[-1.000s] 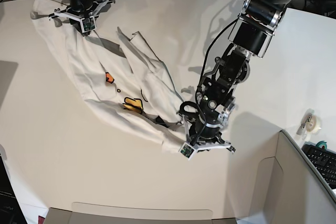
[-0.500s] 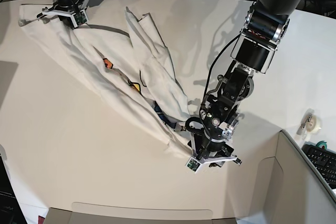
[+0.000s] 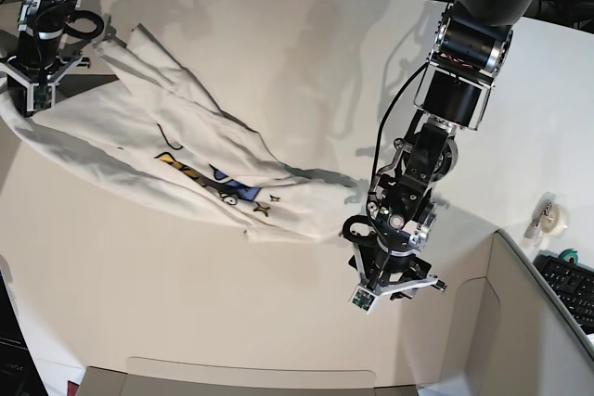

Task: Layout the t-shirt on the table in an organized manner, then fold the t-shirt properly
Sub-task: 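Lift and pull the shirt apart with both grippers to spread it, then release with the left gripper and regrasp the shirt near its printed front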

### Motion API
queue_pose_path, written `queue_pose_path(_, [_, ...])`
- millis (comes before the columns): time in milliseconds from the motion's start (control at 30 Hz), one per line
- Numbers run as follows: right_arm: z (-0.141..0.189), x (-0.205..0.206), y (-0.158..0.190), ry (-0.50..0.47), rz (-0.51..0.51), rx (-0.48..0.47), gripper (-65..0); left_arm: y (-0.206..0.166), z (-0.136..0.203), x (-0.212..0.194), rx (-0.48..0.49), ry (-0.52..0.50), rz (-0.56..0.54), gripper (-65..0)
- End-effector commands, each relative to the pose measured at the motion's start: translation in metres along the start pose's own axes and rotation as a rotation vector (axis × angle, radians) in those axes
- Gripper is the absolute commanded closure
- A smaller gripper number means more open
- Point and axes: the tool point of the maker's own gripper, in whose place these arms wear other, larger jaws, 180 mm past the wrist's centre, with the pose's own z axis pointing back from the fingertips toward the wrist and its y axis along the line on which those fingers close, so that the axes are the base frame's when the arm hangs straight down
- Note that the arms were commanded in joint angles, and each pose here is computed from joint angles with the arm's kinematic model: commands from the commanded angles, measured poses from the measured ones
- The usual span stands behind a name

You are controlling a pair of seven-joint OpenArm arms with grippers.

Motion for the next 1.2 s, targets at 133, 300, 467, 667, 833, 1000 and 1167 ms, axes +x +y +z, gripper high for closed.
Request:
queue_pose_path(133, [-0.001, 0.020, -0.001, -0.032, 0.039, -0.037, -8.3, 0.010, 0.005, 0.027, 0.023, -0.066, 0.006, -26.3])
queue_pose_path(300, [0.005, 0.034, 0.021, -0.071, 0.121, -0.009, -8.4, -0.009, 0.025, 0.024, -0.005, -0.099, 0.018, -26.3])
queue_pose_path(467, [0.011, 0.056, 0.039, -0.131, 0.146, 0.020, -8.5, -0.020, 0.056, 0.015, -0.038, -0.062, 0.045, -26.4])
queue_pose_path(667, [0.020, 0.084, 0.068, -0.192, 0.136, 0.061, -8.5, -0.039, 0.087, -0.010, -0.142, -0.012, 0.014, -26.4])
queue_pose_path(833, [0.018, 0.116, 0.076, -0.250, 0.097, 0.062, -8.5, -0.063, 0.113, -0.042, -0.218, 0.066, -0.040, -26.4])
queue_pose_path(1000, [-0.011, 0.128, 0.056, -0.169, 0.085, -0.005, -8.5, -0.084, 0.145, -0.071, -0.259, 0.123, -0.030, -26.4])
queue_pose_path(1167, [-0.048, 0.112, 0.044, -0.027, 0.248, 0.001, -8.4, -0.109, 0.171, -0.087, -0.320, 0.154, -0.042, -26.3])
